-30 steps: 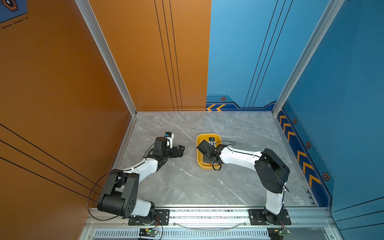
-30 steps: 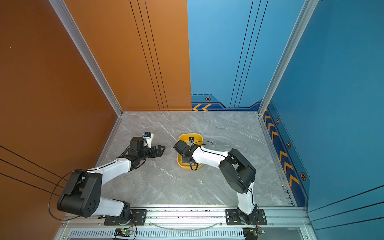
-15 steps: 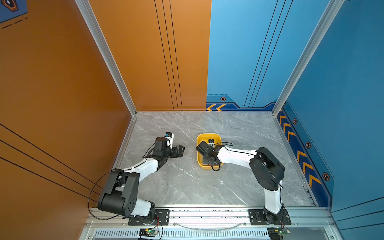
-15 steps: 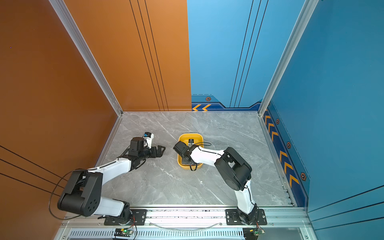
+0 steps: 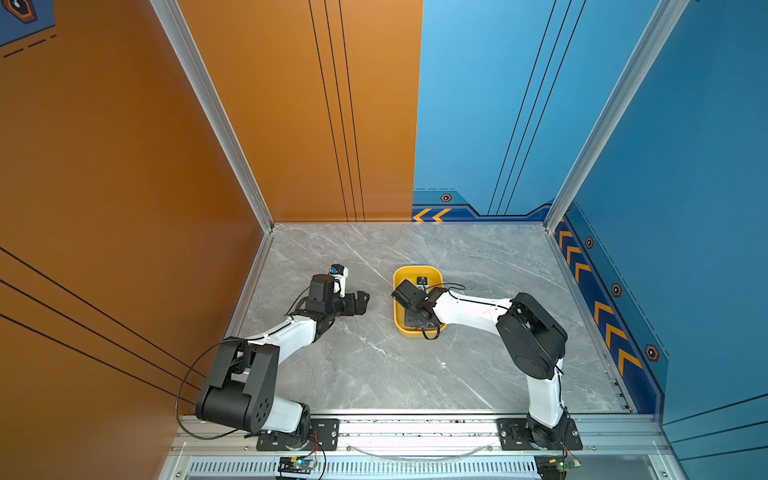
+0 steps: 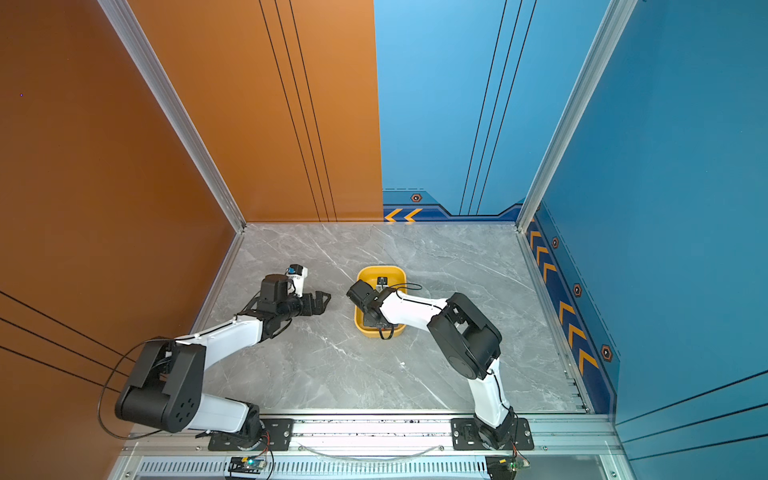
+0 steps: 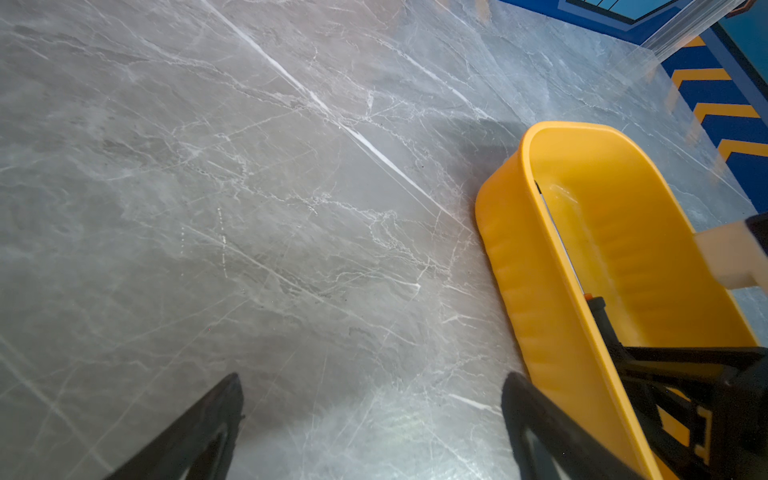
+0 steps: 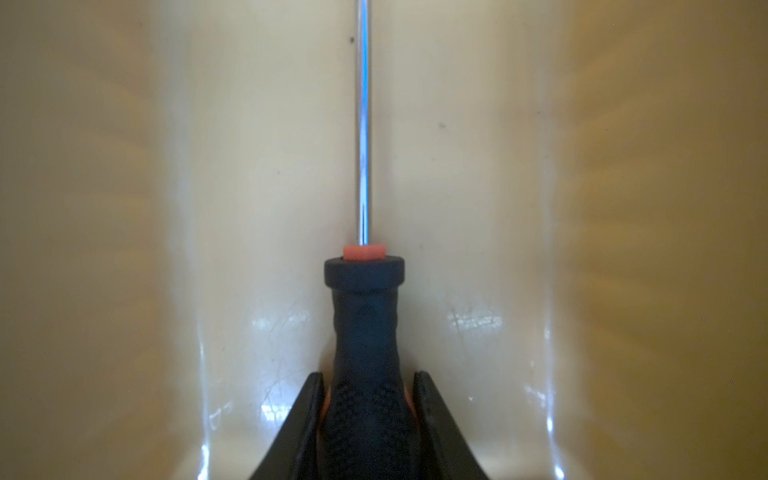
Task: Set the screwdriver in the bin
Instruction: 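Lower the screwdriver into the bin and open the right gripper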
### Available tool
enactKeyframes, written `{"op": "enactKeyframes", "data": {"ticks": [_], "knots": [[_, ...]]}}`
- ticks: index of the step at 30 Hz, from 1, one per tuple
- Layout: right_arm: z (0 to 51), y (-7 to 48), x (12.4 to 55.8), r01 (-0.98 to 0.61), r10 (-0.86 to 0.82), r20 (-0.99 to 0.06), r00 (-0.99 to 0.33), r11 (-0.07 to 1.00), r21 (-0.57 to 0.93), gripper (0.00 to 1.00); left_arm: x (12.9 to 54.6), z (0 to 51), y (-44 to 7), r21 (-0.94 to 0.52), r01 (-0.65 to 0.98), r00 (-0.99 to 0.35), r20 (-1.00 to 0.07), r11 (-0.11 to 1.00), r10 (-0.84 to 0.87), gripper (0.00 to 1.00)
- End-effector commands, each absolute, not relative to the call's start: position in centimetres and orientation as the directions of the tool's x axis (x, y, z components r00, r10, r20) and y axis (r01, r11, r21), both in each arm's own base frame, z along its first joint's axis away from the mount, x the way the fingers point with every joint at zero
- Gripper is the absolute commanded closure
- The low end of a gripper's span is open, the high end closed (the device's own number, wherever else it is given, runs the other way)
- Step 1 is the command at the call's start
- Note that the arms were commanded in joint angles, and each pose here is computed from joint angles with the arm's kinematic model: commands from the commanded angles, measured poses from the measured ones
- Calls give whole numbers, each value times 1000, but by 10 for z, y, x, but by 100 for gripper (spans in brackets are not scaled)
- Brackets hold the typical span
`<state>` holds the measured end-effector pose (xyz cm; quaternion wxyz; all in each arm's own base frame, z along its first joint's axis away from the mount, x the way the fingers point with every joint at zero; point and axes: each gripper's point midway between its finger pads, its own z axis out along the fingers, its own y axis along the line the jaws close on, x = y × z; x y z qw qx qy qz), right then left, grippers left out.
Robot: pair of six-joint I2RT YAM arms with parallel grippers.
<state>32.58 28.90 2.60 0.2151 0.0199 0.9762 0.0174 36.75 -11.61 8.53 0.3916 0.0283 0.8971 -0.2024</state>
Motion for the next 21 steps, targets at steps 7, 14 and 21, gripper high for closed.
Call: {"op": "enactKeyframes", "data": {"ticks": [7,14,21], "knots": [[28,278,324,24,19,-395,-918,1000,-6,43,369,94,-121,-340,242,-679,-728,909,-92,2],[54,281,320,-84,-87,-378,-922,996,-26,35,369,97,-121,-342,243,-673,-734,908,-97,2],[86,269,315,-174,-197,-387,-901,980,-94,32,366,98,-122,-351,242,-673,-732,905,-104,2]]}}
